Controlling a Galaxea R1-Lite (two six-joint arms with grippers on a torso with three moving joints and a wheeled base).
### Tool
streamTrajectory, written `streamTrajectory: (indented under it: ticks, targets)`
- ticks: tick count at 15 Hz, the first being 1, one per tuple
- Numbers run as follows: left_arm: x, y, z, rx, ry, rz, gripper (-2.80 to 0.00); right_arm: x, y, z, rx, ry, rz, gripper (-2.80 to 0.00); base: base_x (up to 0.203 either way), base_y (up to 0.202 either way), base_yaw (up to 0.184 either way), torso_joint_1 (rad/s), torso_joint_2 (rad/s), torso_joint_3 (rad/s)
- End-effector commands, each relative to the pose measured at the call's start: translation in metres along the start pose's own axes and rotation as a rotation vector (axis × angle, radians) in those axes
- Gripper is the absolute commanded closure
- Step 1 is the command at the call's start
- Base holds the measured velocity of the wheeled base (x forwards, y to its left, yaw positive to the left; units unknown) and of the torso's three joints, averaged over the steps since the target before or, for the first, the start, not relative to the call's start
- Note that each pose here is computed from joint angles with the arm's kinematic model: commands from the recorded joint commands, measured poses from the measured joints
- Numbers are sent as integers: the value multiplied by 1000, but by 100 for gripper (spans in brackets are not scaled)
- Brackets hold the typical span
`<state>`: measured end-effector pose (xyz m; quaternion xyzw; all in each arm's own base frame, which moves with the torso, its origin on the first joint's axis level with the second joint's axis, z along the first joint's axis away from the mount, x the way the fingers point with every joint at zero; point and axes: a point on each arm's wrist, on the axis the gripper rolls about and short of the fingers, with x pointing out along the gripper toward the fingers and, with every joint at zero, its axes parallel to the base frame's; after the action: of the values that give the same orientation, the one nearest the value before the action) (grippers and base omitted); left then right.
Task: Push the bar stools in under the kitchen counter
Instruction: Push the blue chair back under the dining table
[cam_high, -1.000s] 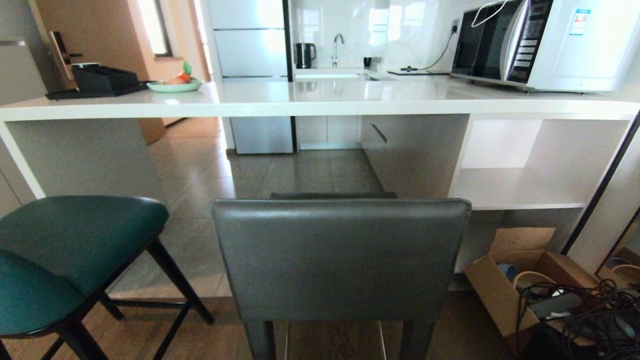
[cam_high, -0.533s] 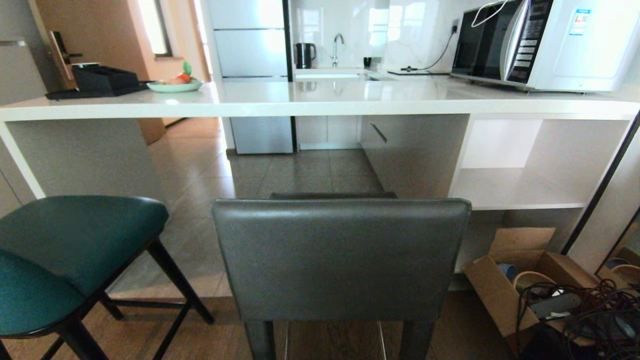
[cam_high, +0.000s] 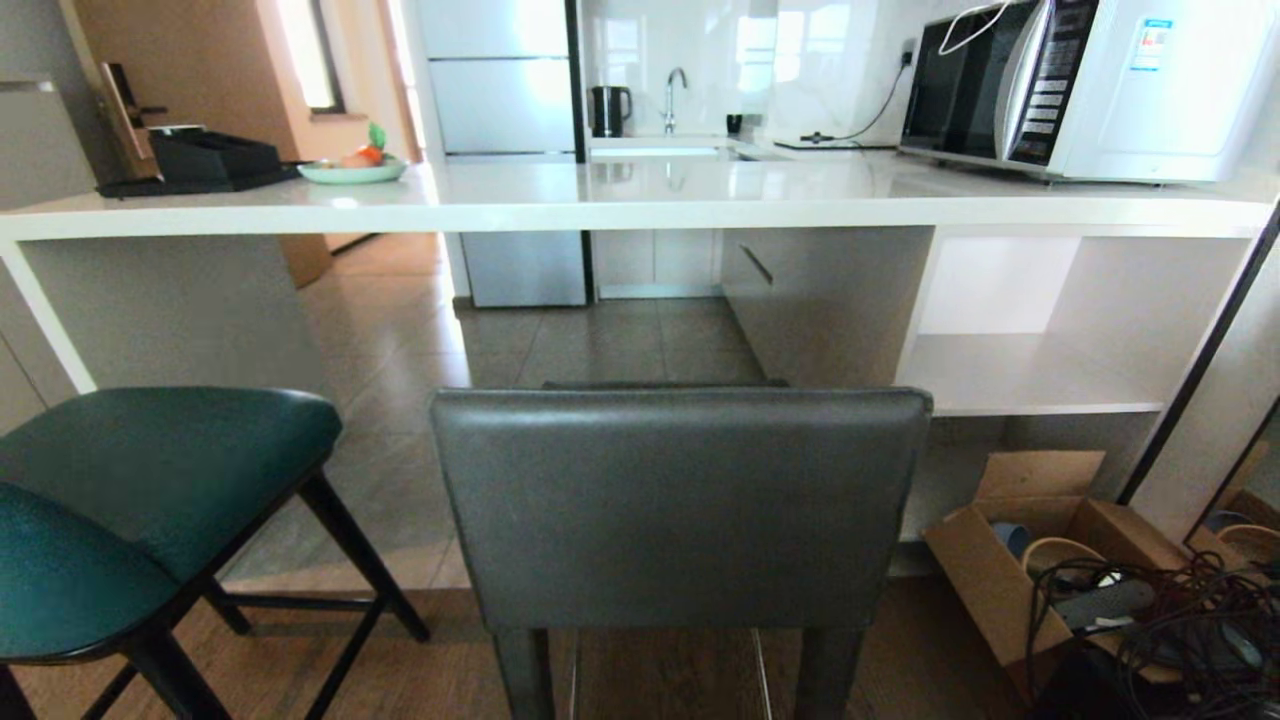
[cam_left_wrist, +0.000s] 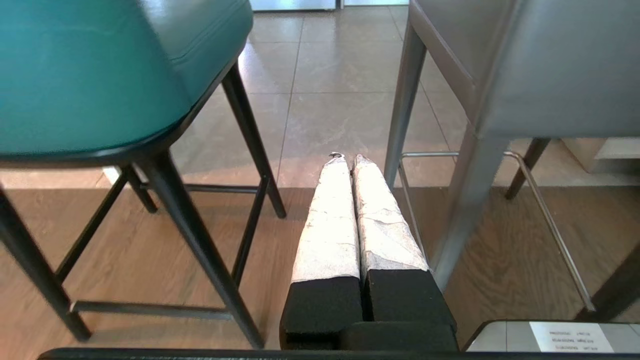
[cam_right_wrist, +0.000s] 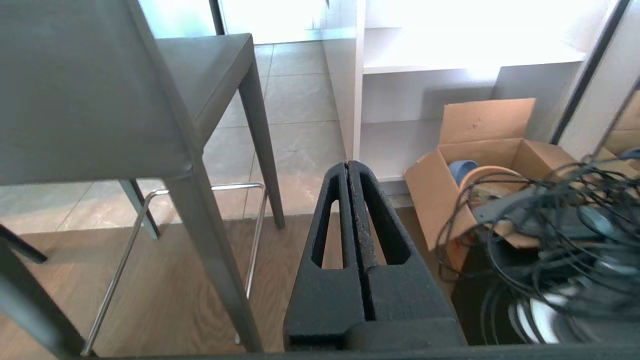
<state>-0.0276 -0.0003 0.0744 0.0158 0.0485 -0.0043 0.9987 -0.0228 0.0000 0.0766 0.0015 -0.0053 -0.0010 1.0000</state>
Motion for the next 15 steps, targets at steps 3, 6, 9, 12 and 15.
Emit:
streamTrajectory:
  ticks: [3,6,9,12,15]
  targets:
    - [0,0,0,1,1,1,0,0,0,-1,0,5,1,0,-36,0,-1,1,1,0]
    - [0,0,0,2,1,-1,0,0,0,-1,0,5,0,0,0,0,0,0,0,0]
    - [0,0,0,2,1,-1,0,0,0,-1,0,5,0,0,-1,63,-3,2,0,2]
    - [0,0,0,3,1,-4,0,0,0,-1,0,5,0,0,0,194,-1,4,2,4]
    - [0,0,0,3,-1,-7,0,0,0,-1,0,5,1,0,0,199,0,4,0,1]
